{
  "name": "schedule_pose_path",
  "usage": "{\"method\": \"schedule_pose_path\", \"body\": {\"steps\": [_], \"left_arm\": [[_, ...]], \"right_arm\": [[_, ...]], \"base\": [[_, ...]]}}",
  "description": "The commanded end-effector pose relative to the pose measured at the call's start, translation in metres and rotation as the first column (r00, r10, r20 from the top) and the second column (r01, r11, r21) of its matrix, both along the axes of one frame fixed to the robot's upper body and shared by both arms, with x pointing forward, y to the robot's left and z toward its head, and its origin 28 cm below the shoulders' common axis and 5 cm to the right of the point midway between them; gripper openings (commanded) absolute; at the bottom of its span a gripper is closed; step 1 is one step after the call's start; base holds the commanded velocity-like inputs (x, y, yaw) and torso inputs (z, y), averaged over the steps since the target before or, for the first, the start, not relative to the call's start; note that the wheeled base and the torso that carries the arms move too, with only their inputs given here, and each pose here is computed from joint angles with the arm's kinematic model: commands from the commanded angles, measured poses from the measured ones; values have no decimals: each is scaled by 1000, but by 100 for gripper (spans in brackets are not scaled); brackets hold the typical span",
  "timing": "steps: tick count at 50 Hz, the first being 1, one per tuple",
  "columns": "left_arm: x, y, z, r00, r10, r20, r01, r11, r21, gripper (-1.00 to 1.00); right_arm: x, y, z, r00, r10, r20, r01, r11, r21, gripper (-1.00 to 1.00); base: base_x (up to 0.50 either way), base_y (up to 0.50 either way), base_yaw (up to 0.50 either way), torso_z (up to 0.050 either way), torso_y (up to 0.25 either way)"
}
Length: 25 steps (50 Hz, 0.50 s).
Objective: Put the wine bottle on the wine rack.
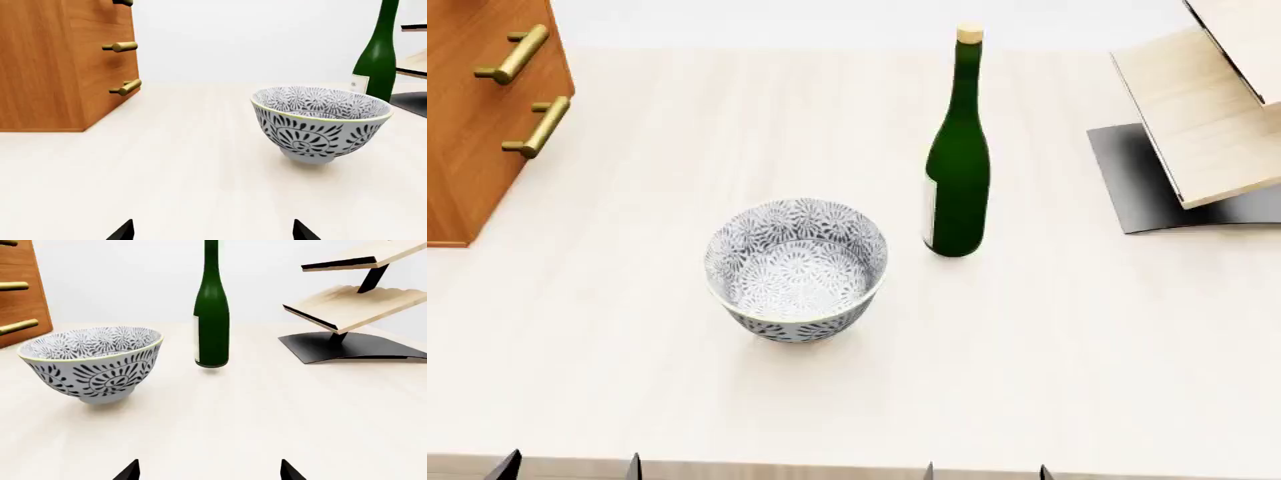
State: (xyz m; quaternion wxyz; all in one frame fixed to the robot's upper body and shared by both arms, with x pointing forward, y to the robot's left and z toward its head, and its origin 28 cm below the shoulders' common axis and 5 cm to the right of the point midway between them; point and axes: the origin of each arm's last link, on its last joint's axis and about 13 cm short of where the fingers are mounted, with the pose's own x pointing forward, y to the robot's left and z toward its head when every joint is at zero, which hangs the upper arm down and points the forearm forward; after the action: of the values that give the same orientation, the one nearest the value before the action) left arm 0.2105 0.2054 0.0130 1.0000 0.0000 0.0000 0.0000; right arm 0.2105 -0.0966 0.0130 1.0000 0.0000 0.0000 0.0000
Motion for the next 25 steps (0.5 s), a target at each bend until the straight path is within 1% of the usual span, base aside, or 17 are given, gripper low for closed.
{"method": "schedule_pose_path", "body": {"steps": [1,11,16,20,25], "left_arm": [[0,0,1,1000,0,0,0,1000,0,100],[-1,-1,1,1000,-5,9,6,1000,-1,100],[-3,-1,7,1000,-8,29,9,1000,-3,100],[-8,-2,20,997,-2,77,1,1000,7,100],[-13,-1,33,993,4,120,-4,1000,5,100]], "right_arm": [[0,0,0,1000,0,0,0,1000,0,100],[0,3,-1,1000,19,-17,-19,1000,12,100],[-2,4,3,1000,25,-7,-24,999,23,100],[-4,4,12,999,29,19,-30,999,31,100],[-11,3,35,996,33,86,-37,998,42,100]], "base": [[0,0,0,0,0],[0,0,0,0,0],[0,0,0,0,0],[0,0,0,0,0],[0,0,0,0,0]]}}
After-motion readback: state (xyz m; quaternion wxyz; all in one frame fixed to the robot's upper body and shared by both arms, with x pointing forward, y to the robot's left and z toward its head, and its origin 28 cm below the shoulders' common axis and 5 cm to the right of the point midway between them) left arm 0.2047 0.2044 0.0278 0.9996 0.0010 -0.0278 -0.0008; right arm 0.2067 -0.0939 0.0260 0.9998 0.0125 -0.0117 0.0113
